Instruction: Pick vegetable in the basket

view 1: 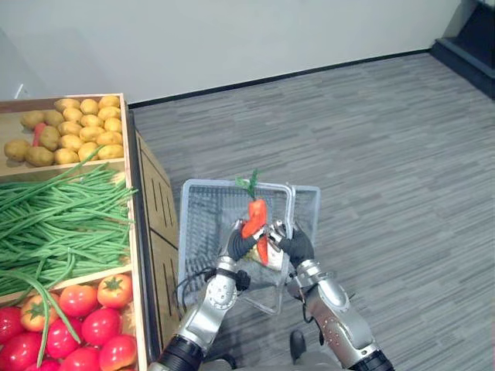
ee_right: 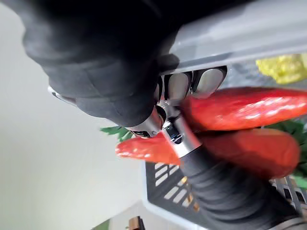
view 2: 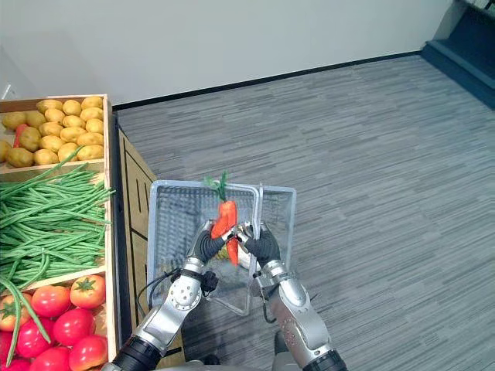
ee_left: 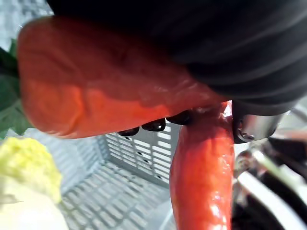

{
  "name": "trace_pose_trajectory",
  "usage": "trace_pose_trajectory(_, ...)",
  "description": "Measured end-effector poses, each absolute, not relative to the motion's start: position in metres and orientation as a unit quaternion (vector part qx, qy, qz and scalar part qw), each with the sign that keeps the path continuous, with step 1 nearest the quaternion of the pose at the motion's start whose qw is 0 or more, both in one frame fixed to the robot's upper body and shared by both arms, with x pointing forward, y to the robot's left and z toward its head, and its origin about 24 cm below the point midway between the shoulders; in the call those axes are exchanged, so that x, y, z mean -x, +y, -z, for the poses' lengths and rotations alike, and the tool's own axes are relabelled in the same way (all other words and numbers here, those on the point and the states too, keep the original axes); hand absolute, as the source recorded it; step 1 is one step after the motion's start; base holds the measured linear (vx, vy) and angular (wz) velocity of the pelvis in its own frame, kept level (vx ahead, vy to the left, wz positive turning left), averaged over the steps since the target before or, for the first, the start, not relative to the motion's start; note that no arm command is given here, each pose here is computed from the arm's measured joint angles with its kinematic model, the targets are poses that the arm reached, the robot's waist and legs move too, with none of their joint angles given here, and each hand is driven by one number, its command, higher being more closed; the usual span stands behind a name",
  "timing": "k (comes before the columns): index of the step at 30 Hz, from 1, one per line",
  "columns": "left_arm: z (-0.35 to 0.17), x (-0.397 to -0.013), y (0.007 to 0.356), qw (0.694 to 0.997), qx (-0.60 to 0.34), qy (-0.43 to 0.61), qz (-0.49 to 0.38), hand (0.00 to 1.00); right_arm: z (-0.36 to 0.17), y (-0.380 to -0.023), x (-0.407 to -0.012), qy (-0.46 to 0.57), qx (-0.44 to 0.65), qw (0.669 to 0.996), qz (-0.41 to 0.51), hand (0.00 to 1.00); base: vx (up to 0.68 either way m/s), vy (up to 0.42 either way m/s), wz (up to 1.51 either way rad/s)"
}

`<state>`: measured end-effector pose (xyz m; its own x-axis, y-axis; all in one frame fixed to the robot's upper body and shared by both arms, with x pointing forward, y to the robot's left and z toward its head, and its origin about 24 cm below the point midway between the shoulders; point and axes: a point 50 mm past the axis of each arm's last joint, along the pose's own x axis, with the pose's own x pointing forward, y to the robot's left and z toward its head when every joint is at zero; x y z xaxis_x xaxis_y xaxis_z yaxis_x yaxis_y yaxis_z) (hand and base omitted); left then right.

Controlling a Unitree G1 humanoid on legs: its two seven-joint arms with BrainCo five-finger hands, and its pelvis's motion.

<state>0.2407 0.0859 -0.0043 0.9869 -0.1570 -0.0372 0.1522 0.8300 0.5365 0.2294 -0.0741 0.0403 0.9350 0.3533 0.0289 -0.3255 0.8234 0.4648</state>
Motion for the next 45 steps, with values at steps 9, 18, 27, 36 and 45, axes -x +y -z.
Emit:
trace_pose_trajectory(9,0.031,-0.229,0.099,0.945,-0.313,0.057,0.078,0.0,-0.056,-0.057,-0.223,0.022,-0.314,0.924,-0.215,1.0,-0.05,-0.012,0.04)
trace_pose_trajectory(18,0.03,-0.231,0.109,0.943,-0.32,0.06,0.064,0.0,-0.055,-0.057,-0.223,0.039,-0.346,0.911,-0.221,1.0,-0.09,-0.057,0.01)
trace_pose_trajectory(27,-0.01,-0.235,0.105,0.963,-0.266,-0.02,0.022,0.0,-0.016,-0.092,-0.216,0.074,-0.257,0.956,-0.124,1.0,0.0,-0.038,0.03)
trace_pose_trajectory(36,-0.02,-0.209,0.143,0.989,-0.128,-0.014,-0.068,0.0,0.008,-0.15,-0.213,0.096,-0.078,0.992,0.017,1.0,0.02,0.022,0.17)
trace_pose_trajectory(45,0.007,-0.175,0.192,0.985,-0.049,0.064,-0.155,0.0,0.035,-0.201,-0.198,0.152,-0.002,0.982,0.109,1.0,-0.04,0.007,0.13)
